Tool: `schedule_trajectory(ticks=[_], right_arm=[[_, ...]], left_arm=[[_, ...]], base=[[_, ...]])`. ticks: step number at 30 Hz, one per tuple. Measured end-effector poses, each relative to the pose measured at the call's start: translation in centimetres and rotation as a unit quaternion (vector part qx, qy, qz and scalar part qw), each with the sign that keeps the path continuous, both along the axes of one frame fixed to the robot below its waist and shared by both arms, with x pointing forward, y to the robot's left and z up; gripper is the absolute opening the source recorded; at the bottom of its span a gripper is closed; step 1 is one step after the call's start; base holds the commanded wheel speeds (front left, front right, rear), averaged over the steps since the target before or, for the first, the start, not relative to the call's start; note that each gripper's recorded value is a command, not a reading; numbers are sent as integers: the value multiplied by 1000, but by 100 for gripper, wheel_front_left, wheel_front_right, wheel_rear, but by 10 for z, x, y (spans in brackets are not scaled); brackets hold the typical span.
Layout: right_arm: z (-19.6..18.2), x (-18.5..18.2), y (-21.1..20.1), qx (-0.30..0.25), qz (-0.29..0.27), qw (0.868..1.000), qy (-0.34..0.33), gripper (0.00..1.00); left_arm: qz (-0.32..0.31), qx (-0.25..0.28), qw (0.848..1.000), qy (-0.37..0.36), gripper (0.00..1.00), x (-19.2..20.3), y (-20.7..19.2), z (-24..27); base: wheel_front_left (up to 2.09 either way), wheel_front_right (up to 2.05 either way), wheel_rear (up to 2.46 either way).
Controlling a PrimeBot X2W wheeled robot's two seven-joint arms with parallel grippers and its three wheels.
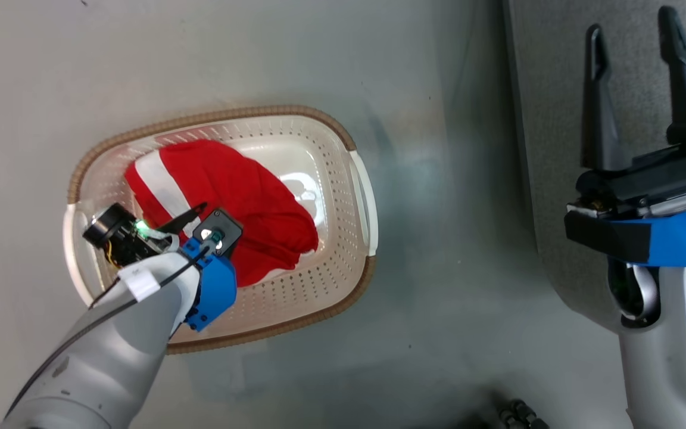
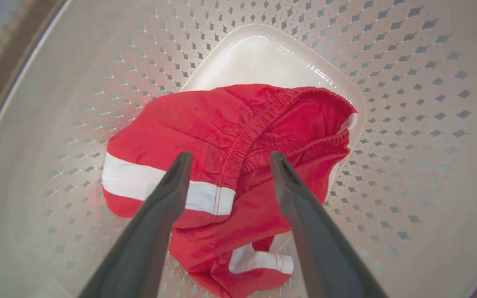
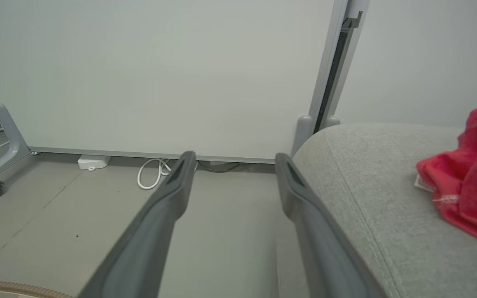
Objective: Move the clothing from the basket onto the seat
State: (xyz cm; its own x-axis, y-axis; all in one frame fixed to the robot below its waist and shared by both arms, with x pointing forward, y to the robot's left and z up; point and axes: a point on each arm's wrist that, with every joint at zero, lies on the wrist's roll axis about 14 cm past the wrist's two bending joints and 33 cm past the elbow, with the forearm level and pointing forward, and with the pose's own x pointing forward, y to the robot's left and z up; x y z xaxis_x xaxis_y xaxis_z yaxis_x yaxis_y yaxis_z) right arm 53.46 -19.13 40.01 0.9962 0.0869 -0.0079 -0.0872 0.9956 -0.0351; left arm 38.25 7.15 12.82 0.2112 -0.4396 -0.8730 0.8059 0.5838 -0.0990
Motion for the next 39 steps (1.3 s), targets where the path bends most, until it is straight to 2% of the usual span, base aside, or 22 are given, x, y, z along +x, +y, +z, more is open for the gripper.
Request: schedule_trajectory(ticks=[8,18,33,34,35,37,39], right_arm=[[-29,9,-2,-10,1,1000,13,100],[-54,11,1,-16,8,1000,22,100],[-49,9,12,-14,23,1000,4,100],[-48,9,13,-11,23,1000,2,100],[-47,9,13,-10,23,1000,2,100],[-47,9,13,-10,22,1000,2,100],[-45,9,13,-8,22,1000,0,100]], left_arm=[[-68,61,995,30,100,0,11,-41],[-105,78,989,64,100,-18,13,-80],[-92,83,988,89,100,-24,10,-103],[-92,82,988,89,52,-24,9,-103],[-90,81,988,91,29,-24,8,-102],[-92,80,988,91,0,-24,6,-101],[-91,74,989,92,0,-24,2,-99]], base=[[0,0,0],[0,0,0],[0,0,0],[0,0,0],[0,0,0],[0,0,0],[0,0,0]])
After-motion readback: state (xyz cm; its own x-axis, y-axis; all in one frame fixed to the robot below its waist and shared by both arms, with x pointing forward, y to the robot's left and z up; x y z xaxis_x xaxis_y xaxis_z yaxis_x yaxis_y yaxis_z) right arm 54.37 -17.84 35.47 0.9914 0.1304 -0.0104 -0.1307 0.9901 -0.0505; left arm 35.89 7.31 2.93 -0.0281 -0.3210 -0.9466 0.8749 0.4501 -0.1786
